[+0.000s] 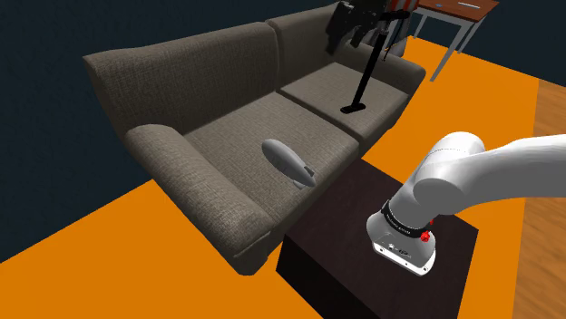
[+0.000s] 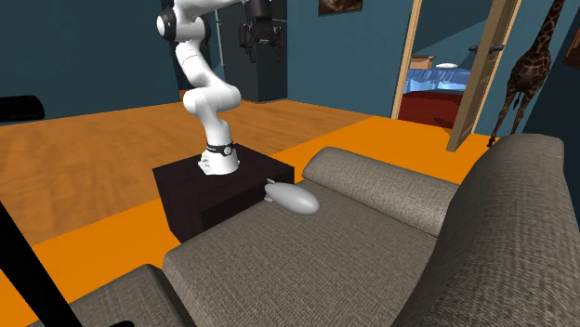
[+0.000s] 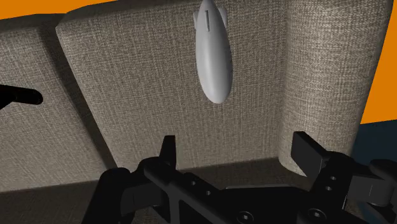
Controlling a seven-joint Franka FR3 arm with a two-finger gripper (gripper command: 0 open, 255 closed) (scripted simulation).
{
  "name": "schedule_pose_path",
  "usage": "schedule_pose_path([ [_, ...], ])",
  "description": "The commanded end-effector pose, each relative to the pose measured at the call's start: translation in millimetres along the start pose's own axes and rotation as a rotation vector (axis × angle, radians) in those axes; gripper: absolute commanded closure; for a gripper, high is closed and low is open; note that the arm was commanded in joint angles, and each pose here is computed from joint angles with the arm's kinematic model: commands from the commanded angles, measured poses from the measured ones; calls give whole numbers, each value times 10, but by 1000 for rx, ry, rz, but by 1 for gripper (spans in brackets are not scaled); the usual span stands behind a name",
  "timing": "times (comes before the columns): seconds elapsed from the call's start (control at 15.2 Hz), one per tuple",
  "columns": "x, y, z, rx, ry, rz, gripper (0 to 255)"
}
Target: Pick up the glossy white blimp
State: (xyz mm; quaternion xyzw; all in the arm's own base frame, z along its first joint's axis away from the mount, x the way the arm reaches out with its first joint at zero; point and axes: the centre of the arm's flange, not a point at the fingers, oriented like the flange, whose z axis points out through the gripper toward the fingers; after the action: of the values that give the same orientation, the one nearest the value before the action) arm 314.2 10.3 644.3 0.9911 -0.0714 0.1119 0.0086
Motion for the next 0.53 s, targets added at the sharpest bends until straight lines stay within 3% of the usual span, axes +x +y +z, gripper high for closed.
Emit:
schedule_pose_path([
  [0.0, 0, 0, 0, 0, 0, 0, 0],
  [0.46, 681, 34, 814, 30, -140, -48, 0],
])
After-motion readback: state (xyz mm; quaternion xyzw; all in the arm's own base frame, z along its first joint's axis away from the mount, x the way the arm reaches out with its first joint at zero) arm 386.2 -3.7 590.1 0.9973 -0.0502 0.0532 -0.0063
